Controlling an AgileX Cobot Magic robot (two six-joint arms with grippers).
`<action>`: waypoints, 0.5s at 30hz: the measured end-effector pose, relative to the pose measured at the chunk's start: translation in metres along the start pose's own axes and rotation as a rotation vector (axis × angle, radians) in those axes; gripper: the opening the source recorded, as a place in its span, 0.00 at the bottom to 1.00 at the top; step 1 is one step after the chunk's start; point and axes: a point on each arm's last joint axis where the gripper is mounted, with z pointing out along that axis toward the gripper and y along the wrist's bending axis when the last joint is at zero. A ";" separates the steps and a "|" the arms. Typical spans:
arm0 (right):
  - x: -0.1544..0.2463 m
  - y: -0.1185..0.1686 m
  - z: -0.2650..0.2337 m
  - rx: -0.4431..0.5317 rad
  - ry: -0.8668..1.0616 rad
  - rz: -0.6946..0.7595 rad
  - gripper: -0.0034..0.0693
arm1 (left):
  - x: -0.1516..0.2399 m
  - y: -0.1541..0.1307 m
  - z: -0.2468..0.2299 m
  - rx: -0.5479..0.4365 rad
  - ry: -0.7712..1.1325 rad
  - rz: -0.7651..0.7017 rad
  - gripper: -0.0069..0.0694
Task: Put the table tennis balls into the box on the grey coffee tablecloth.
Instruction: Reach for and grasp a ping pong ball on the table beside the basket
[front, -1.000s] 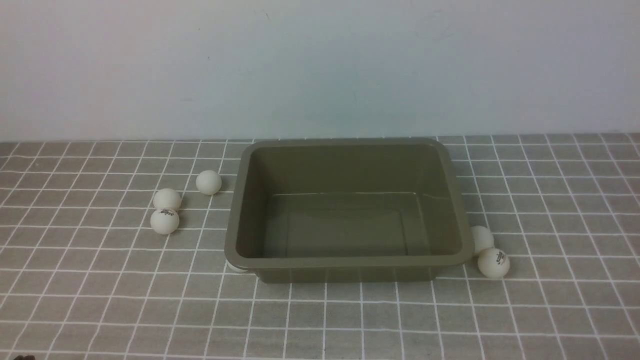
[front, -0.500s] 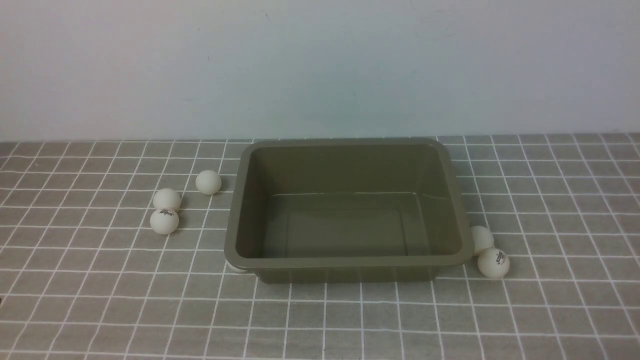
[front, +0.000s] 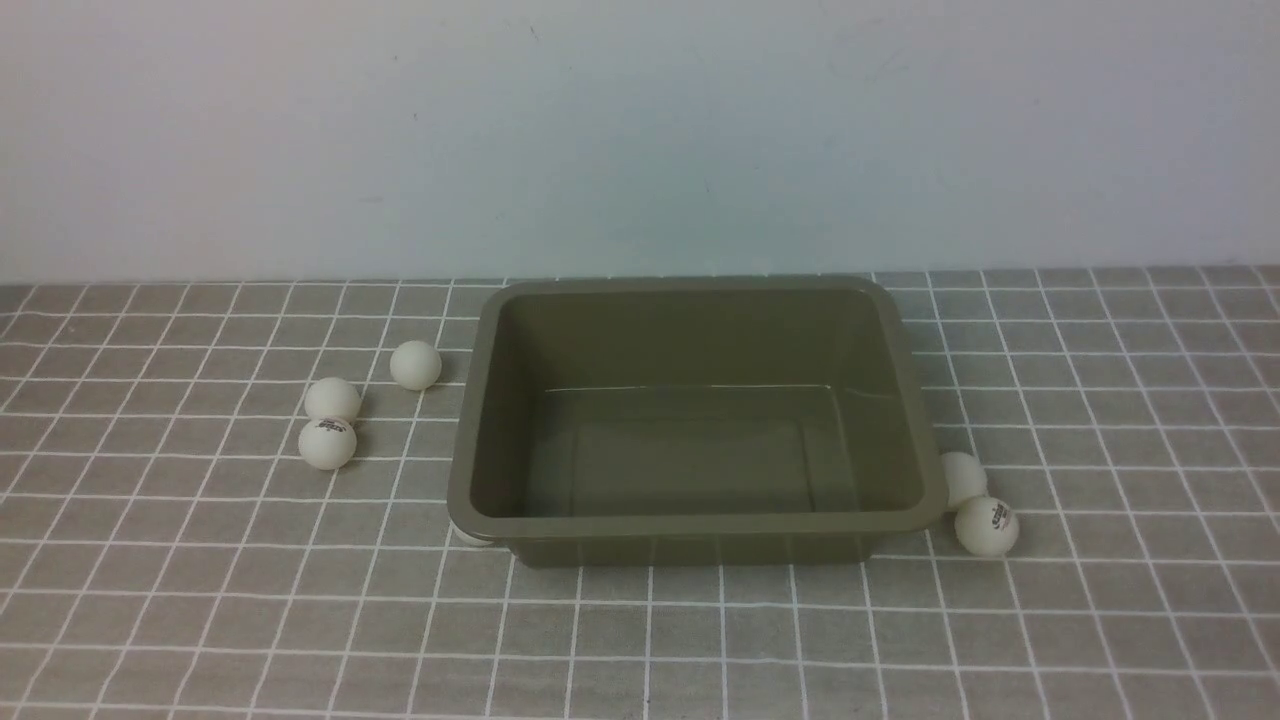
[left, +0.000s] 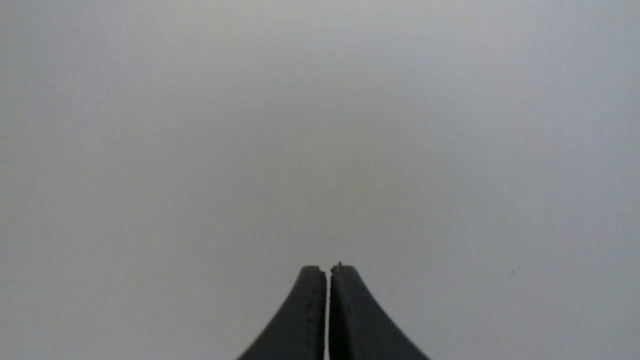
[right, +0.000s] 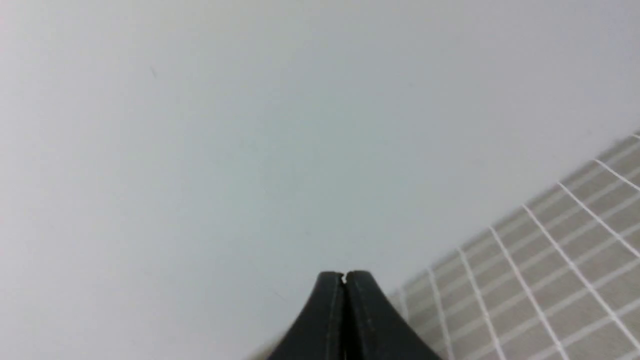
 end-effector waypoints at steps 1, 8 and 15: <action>-0.002 0.001 0.000 -0.012 -0.024 0.031 0.03 | -0.002 -0.002 0.005 -0.030 0.059 -0.009 0.08; -0.007 0.004 0.000 -0.036 -0.064 0.091 0.03 | 0.001 -0.007 0.079 -0.327 0.909 0.134 0.08; -0.053 0.064 0.013 0.009 0.242 -0.129 0.03 | 0.052 0.018 0.148 -0.358 1.347 0.273 0.08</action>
